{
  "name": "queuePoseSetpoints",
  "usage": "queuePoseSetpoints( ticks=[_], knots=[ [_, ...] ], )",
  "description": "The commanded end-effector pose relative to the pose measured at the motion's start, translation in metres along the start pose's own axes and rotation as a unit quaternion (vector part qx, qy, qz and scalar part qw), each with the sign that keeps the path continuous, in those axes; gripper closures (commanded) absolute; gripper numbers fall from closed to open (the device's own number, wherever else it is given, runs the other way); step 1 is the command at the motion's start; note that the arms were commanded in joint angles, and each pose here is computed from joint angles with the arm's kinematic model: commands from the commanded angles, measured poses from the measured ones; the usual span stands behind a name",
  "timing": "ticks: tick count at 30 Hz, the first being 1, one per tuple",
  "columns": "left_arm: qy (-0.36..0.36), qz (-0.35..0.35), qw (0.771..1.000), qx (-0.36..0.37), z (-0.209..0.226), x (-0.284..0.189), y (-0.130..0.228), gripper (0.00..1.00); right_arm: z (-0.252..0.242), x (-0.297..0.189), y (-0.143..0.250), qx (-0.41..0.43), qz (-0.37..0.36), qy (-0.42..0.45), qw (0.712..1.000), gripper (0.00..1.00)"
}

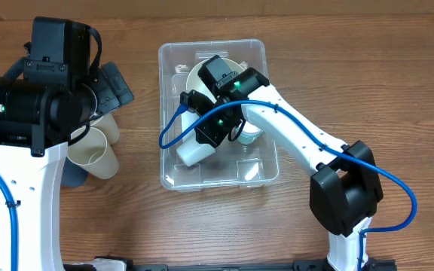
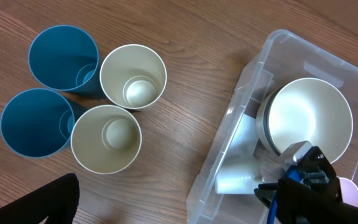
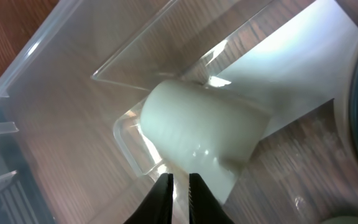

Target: Pack container

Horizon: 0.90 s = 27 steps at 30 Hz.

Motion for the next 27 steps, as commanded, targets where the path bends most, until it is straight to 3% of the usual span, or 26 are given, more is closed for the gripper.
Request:
queuePoseSetpoints(
  ticks=[1,4,6,10,16,27],
  knots=[
    [-0.012,0.0,1.0,0.008,0.003,0.003,-0.002,0.0,0.009,-0.017,-0.01,-0.017,-0.026,0.006,1.0,0.76],
    [-0.013,0.001,1.0,0.009,0.004,0.003,-0.001,0.0,0.004,-0.016,-0.011,-0.017,-0.028,0.021,0.999,0.52],
    [-0.013,0.003,1.0,0.009,0.004,0.003,-0.001,0.0,0.0,-0.014,-0.01,-0.015,-0.025,0.029,0.999,0.41],
    [-0.013,0.002,1.0,0.009,0.004,0.003,-0.001,0.0,-0.011,0.0,-0.011,0.009,-0.019,0.046,0.999,0.31],
    [-0.013,0.002,1.0,0.009,0.004,0.003,-0.001,0.0,-0.019,0.025,-0.01,0.021,-0.003,0.031,0.999,0.3],
    [-0.013,0.002,1.0,0.009,0.004,0.003,-0.001,0.0,0.013,0.026,-0.007,0.017,0.004,-0.075,0.997,0.31]
  ],
)
Point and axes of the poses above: each gripper's point midway between its finger pads, its own x axis out along the fingers, its own z axis along the line the jaws close on, y = z × x, the point moved 3 cm from there along -x, back along the fingers, and after that the axes turned 15 degrees about x, right-handed, at the moved point
